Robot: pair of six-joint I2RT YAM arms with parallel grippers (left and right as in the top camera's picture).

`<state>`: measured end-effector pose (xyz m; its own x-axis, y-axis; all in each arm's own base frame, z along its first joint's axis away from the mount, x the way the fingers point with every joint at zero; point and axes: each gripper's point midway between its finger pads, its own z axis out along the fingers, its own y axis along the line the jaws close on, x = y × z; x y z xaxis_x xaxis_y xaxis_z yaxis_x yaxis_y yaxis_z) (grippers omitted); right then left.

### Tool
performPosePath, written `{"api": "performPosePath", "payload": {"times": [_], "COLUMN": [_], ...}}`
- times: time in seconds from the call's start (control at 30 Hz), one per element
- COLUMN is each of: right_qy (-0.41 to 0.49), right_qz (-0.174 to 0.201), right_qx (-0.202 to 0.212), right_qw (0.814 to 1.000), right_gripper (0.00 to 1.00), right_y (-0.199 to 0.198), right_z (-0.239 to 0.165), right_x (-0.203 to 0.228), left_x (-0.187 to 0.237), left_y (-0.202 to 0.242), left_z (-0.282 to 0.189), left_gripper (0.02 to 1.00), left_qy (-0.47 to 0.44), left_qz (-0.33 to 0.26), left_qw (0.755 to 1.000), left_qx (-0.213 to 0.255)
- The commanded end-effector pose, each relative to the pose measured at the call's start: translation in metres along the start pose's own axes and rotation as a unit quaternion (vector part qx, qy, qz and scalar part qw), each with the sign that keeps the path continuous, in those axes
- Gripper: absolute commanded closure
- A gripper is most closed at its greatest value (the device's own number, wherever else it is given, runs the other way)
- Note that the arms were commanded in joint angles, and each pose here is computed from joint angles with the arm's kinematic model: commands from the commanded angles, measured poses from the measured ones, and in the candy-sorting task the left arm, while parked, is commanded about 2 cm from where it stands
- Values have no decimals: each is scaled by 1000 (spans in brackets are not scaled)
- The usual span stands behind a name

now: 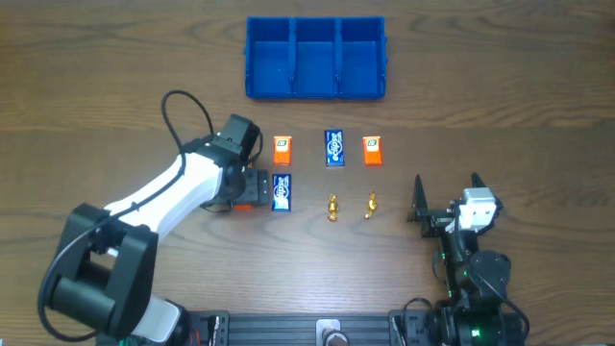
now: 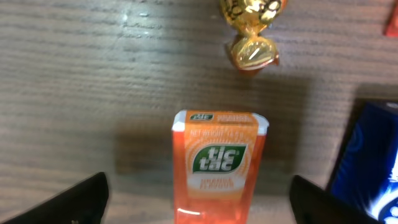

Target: Sort Candies Into Trays

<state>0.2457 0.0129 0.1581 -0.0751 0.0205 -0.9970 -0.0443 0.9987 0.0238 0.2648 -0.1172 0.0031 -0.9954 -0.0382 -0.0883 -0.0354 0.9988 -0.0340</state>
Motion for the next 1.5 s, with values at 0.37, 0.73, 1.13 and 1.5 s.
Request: {"api": "performPosePath", "payload": {"times": [0.37,0.73,1.13,1.5], "right_qy": [0,0,0,0], "right_qz": [-6,-6,-6,-6], "right_qx": [3,3,3,3], "right_qw": [1000,1000,1000,1000], "right_gripper": [3,3,3,3], "right_y": [-2,-2,-2,-2], "right_z": [0,0,0,0], "right_x": [1,1,1,1], "left_x": [-9,-151,-274,-280], "left_y": [-11,-51,-77,-75], "left_z": [8,-228,-124,-120], "left_gripper": [617,660,658,237], "left_qy": [-14,-277,-192,-187], "left_qz": [-1,-46,-47,-41], "left_qw": [1000,960,980,982], "left_qx": [-6,24,-26,-4]}}
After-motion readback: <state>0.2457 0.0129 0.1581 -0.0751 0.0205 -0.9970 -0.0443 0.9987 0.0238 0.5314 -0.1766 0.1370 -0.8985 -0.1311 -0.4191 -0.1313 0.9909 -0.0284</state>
